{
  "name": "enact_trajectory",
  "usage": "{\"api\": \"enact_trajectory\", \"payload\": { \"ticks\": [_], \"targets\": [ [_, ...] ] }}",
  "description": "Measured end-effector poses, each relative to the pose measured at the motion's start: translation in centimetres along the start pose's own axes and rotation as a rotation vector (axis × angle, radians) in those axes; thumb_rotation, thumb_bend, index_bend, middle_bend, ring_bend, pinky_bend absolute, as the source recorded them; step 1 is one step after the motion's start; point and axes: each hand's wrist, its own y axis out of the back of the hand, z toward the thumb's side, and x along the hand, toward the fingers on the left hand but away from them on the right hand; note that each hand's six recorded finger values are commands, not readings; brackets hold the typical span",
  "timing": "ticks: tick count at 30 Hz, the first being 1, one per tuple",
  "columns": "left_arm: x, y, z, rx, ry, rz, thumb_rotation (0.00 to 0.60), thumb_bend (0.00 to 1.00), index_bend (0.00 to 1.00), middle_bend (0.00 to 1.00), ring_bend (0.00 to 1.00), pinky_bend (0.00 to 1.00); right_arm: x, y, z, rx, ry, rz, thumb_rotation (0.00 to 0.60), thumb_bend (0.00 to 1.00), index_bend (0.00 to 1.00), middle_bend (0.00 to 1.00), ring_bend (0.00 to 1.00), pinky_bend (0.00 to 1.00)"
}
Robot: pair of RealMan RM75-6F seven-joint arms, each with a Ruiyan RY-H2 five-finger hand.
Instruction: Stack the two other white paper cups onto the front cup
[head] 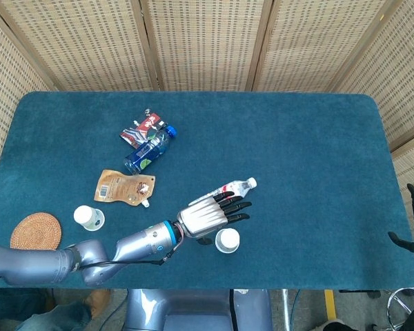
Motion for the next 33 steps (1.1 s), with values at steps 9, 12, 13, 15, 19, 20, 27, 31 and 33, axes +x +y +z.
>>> {"api": "enact_trajectory", "payload": {
  "ticks": [9,12,13,15,19,20,27,31,33],
  "targets": [
    [-5.4,0.2,-5.9,0.017,0.163,-0.012,0.600,0.19,0.12,0.00,0.00,0.11,0.2,0.0,0.2,-0.007,0.009,0.005,0.600,0.00,0.00,0.00,0.00,0.00],
    [-10.0,-1.0,-9.5,0.019,0.278,-0.055,0.600,0.19,0.13,0.00,0.00,0.11,0.2,-0.1,0.4,-0.005,0.015,0.007,0.600,0.00,0.00,0.00,0.00,0.00],
    [-11.9,-1.5,-10.5,0.016,0.320,-0.070,0.600,0.19,0.14,0.00,0.01,0.11,0.3,-0.1,0.5,-0.005,0.017,0.008,0.600,0.00,0.00,0.00,0.00,0.00],
    [-14.4,-2.3,-11.8,0.009,0.373,-0.080,0.600,0.19,0.14,0.01,0.02,0.12,0.3,-0.1,0.6,-0.003,0.019,0.007,0.600,0.00,0.00,0.00,0.00,0.00],
    [-19.7,-4.4,-13.6,-0.033,0.475,-0.083,0.600,0.19,0.15,0.02,0.03,0.12,0.3,-0.4,1.0,0.007,0.029,0.014,0.600,0.00,0.00,0.00,0.00,0.00],
    [-21.2,-5.0,-14.0,-0.048,0.501,-0.081,0.600,0.19,0.16,0.03,0.03,0.12,0.3,-0.4,1.1,0.009,0.032,0.016,0.600,0.00,0.00,0.00,0.00,0.00],
    [-28.8,-7.5,-15.7,-0.085,0.621,-0.088,0.600,0.19,0.16,0.04,0.05,0.13,0.5,-0.8,1.7,0.017,0.049,0.023,0.600,0.00,0.00,0.00,0.00,0.00],
    [-30.6,-8.6,-16.6,-0.101,0.661,-0.105,0.600,0.19,0.17,0.05,0.06,0.14,0.5,-0.8,2.0,0.017,0.055,0.025,0.600,0.00,0.00,0.00,0.00,0.00],
    [-30.8,-9.1,-16.8,-0.116,0.669,-0.112,0.600,0.19,0.17,0.05,0.06,0.14,0.6,-0.8,2.0,0.016,0.057,0.023,0.600,0.00,0.00,0.00,0.00,0.00]
  ]
}}
